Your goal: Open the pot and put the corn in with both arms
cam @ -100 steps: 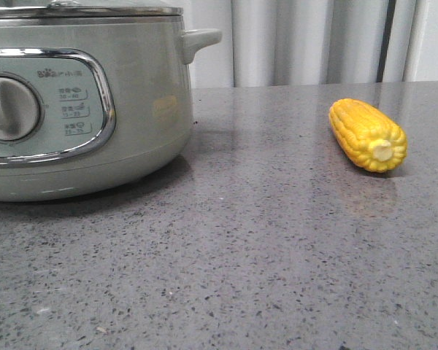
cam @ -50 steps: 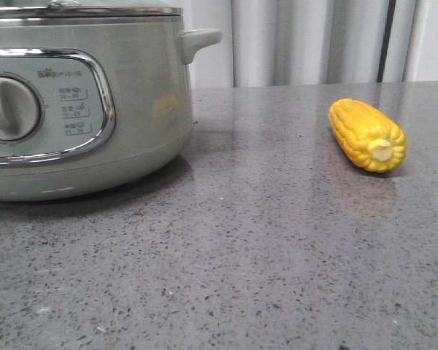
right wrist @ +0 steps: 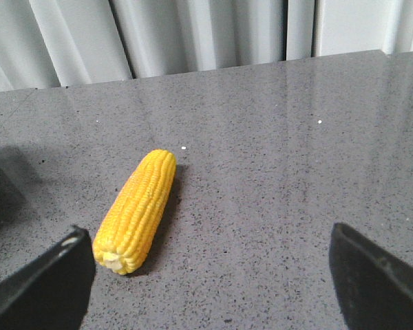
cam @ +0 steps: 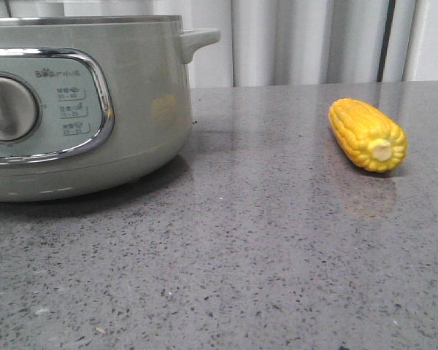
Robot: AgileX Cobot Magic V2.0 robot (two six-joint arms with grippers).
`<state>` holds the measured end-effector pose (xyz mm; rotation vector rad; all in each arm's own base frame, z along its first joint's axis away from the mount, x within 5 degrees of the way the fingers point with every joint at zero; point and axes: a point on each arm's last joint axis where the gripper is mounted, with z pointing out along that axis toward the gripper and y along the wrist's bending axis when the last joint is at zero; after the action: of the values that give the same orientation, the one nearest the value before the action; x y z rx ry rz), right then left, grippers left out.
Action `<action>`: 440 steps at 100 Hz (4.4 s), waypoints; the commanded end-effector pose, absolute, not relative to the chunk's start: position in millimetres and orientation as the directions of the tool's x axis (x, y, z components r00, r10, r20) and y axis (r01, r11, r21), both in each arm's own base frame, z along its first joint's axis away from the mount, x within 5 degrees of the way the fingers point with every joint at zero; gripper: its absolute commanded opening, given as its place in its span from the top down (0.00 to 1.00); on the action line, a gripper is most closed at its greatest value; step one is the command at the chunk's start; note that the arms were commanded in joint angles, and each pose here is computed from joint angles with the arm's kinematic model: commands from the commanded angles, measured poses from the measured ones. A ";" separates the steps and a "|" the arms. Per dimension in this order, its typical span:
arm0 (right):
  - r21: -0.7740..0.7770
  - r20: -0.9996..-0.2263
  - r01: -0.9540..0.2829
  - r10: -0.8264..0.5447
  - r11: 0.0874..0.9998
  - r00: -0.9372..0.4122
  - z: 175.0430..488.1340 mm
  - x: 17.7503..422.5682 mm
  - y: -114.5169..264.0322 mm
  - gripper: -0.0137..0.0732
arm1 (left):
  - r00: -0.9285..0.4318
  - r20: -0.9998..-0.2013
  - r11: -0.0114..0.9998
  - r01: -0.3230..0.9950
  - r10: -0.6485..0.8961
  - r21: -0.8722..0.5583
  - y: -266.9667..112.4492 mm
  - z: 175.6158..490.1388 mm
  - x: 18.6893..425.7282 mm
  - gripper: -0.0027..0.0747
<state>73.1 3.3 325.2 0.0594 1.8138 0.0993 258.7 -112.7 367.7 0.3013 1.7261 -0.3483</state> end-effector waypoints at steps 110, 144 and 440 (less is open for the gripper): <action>0.104 -0.984 -0.017 0.100 0.994 -0.149 342.4 74.4 3.0 0.14 | -0.142 -0.981 0.924 -0.375 -0.133 -0.071 84.5 317.6 212.2 0.84; 0.114 -0.981 -0.020 0.109 0.993 -0.159 341.5 74.2 3.5 0.14 | -0.090 -0.989 0.933 -0.350 -0.117 -0.079 81.3 280.8 210.5 0.84; 0.334 -0.884 -0.637 -0.003 0.695 -0.468 435.6 296.3 238.7 0.80 | 0.523 -0.766 0.927 0.239 -0.374 -0.290 1.5 375.8 17.7 0.47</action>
<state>289.6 234.6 424.2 -0.5260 2.0178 0.8060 23.4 0.0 361.5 -0.1531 1.0425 -0.3499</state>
